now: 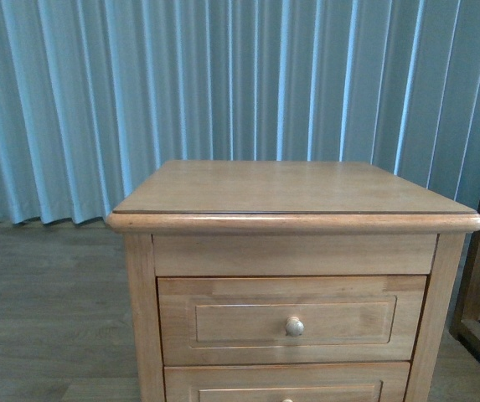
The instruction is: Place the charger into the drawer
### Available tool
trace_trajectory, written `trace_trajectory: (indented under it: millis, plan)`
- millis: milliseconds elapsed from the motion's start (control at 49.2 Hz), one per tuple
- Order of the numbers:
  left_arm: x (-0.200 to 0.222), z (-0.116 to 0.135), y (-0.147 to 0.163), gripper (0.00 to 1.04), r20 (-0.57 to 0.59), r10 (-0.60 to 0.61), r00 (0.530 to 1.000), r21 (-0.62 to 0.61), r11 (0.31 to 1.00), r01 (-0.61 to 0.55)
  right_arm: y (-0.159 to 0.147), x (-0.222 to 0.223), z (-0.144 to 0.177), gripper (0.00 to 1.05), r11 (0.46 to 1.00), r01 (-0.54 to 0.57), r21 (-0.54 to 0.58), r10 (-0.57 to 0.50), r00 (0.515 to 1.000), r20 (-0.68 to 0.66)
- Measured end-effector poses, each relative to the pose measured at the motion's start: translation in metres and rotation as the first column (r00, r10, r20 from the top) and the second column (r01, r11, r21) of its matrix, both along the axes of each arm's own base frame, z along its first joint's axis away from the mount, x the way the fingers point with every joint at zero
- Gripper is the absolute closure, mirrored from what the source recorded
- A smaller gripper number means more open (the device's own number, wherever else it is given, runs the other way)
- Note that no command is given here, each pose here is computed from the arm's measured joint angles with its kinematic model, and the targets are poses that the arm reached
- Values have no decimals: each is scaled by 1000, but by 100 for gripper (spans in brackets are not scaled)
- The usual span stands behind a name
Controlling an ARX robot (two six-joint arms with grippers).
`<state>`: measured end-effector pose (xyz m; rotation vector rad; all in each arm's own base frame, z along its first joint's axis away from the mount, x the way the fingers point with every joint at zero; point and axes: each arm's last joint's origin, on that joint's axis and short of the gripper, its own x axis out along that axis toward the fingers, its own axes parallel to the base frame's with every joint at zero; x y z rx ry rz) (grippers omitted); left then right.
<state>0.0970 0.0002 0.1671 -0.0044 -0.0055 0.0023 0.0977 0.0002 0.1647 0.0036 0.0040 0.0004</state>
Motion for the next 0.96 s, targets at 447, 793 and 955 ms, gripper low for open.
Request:
trace_trajectory:
  millis: [447,793,955]
  plan:
    - [0,0,0,6,0,0,1000,0,1000,0,0,0,0,102,1000,0,-1,0,1000,2]
    - [0,0,0,6,0,0,1000,0,1000,0,0,0,0,25,1000,0,-1,0,1000,3]
    - [0,0,0,6,0,0,1000,0,1000,0,0,0,0,9,1000,0,-1,0,1000,3]
